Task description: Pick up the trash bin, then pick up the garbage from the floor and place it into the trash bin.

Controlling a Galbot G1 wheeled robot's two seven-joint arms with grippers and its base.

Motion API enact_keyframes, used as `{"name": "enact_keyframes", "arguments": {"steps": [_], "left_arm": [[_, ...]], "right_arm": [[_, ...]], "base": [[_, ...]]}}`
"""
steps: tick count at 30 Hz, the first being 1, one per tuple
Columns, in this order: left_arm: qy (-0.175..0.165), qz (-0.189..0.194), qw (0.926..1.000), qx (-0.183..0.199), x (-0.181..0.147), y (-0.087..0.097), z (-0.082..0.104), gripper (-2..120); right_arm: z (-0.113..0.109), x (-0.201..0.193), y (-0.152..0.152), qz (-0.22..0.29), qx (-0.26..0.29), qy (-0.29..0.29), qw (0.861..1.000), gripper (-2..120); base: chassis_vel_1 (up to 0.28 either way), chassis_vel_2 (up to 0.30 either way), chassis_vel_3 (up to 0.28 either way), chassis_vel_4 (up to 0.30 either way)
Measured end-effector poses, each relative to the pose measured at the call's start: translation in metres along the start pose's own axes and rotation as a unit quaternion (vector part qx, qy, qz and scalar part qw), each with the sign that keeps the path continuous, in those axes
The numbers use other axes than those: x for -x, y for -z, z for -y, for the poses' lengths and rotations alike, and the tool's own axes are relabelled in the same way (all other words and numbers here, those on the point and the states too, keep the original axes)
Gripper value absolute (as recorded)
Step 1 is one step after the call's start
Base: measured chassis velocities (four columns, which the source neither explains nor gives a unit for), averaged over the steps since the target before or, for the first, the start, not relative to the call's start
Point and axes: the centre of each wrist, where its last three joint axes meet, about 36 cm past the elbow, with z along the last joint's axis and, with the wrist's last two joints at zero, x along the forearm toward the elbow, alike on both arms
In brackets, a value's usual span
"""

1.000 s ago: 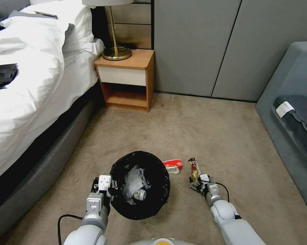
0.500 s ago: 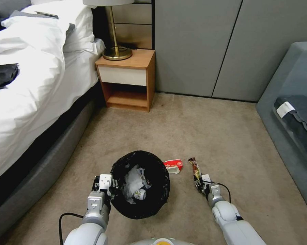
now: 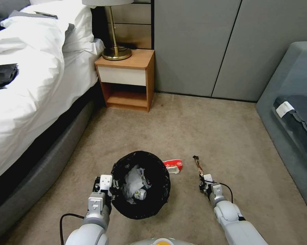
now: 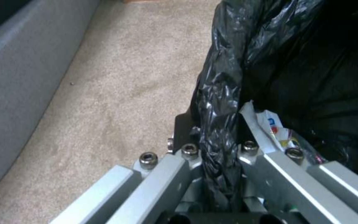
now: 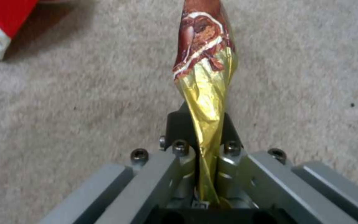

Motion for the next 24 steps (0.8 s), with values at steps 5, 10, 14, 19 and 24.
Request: {"name": "enact_keyframes", "arguments": {"steps": [5, 10, 14, 19, 24], "left_arm": [[-0.001, 0.0, 1.0, 0.0, 0.0, 0.0, 0.001, 0], [-0.003, -0.003, 1.0, 0.001, 0.002, -0.002, 0.002, 0], [-0.005, -0.004, 1.0, 0.001, 0.002, -0.003, 0.004, 0], [-0.007, -0.004, 1.0, 0.002, 0.003, -0.003, 0.005, 0], [-0.01, -0.006, 0.9999, 0.002, 0.002, -0.004, 0.006, 0]], "right_arm": [[-0.003, -0.01, 0.017, 0.026, -0.003, -0.013, 1.0, 0], [-0.012, -0.043, 0.058, 0.12, 0.006, -0.001, 0.993, 0], [-0.023, -0.069, 0.091, 0.232, 0.003, 0.055, 0.971, 0], [-0.043, -0.107, 0.143, 0.379, -0.035, 0.188, 0.905, 0], [-0.08, -0.141, 0.163, 0.422, -0.059, 0.292, 0.856, 0]], "base": [[0.0, 0.0, 0.0, 0.0], [0.0, 0.0, 0.0, 0.0], [0.0, 0.0, 0.0, 0.0], [0.0, 0.0, 0.0, 0.0], [0.0, 0.0, 0.0, 0.0]]}}
